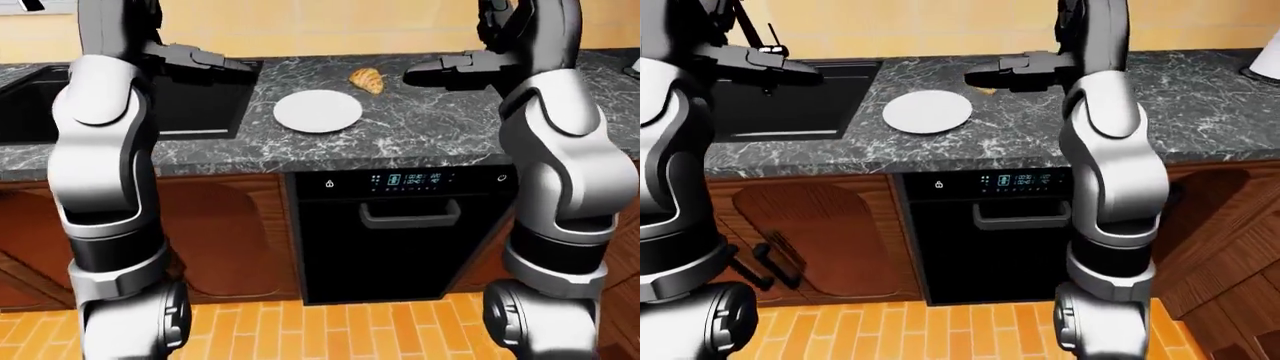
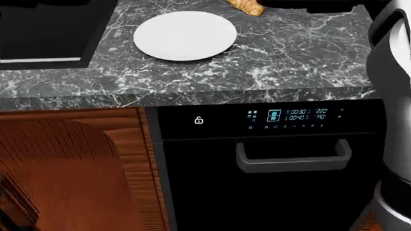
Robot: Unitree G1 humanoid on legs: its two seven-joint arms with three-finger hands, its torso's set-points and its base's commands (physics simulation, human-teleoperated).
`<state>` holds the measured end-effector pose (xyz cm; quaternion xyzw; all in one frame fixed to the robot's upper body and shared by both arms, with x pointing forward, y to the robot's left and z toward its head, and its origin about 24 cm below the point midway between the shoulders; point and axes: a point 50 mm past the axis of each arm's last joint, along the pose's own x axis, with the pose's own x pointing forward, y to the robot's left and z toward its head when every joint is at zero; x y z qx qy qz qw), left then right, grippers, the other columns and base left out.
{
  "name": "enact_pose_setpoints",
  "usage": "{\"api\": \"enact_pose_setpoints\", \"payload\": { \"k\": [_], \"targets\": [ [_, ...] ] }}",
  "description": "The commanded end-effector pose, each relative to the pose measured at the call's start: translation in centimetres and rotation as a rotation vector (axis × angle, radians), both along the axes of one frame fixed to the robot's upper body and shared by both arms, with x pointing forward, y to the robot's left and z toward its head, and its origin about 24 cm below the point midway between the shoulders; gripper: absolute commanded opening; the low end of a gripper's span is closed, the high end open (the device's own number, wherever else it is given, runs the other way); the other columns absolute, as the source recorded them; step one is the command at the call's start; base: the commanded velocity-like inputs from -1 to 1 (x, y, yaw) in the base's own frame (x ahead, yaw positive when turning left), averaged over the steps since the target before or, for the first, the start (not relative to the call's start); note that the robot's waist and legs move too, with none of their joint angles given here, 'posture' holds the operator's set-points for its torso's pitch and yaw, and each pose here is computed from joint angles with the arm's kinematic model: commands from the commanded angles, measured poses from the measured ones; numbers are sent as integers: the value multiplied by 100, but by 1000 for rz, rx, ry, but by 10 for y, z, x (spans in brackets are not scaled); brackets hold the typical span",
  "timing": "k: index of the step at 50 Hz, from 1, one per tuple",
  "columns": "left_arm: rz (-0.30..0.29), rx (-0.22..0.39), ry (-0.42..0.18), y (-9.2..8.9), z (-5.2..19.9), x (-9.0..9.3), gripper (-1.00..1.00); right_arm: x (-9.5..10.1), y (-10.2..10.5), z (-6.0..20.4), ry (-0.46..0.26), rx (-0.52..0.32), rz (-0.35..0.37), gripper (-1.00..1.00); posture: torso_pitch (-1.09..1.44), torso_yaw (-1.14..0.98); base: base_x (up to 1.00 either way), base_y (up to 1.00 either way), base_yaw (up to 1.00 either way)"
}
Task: Place the pastries on the plates.
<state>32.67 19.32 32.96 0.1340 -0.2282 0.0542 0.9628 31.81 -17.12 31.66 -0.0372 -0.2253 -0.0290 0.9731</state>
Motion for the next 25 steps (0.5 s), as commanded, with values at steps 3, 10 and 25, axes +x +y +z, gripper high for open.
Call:
{"api": "enact_pose_setpoints", "payload": {
  "k": [3,10,25],
  "targets": [
    [5,6,-52,2,10,-5,100,-4,1,9,-50,-7,-3,100,0,0,24,0,0],
    [9,7,-50,3,10,-7,100,-4,2,9,-48,-42,-13,100,0,0,0,0,0],
    [16,12,-44,5,8,-10,100,-5,2,11,-59,-57,-10,100,0,0,13,11,0]
  ]
}}
